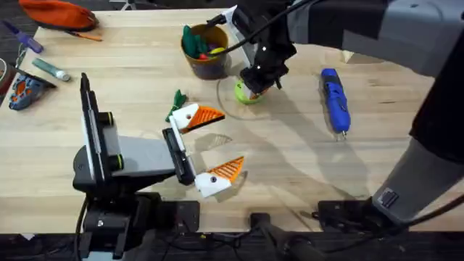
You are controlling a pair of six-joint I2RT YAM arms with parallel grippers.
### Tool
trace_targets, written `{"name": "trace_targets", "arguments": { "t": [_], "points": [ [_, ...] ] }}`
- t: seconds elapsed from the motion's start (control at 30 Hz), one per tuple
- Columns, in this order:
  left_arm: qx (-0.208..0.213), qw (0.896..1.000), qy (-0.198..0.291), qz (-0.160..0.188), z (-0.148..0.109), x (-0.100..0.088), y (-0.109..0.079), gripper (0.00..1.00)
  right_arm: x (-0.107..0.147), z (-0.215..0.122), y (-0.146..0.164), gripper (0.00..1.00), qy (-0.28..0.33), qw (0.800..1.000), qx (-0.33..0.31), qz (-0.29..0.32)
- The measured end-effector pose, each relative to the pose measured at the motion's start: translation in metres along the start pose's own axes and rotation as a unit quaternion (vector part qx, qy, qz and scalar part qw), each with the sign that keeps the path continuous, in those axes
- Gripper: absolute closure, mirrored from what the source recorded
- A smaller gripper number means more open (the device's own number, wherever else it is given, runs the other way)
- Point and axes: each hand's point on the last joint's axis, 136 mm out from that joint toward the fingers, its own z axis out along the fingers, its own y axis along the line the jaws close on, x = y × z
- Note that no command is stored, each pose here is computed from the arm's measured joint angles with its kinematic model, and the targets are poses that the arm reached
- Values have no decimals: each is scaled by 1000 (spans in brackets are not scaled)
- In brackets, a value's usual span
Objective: Pick up the gripper from the table and insert it into the empty holder that is missing its gripper. Then pick up a screw, insert it into the mounting hole, and use the screwdriver to tighten it. Finally, clean up the table by picking up the vegetable and placing it into the bucket.
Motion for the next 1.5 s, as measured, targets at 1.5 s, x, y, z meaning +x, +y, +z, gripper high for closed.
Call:
{"name": "trace_targets", "arguments": {
  "t": [1.5],
  "points": [
    [0,1000,0,0,0,0,0,15,-5,-22,1,995,-15,1000,-6,1]
  ]
}}
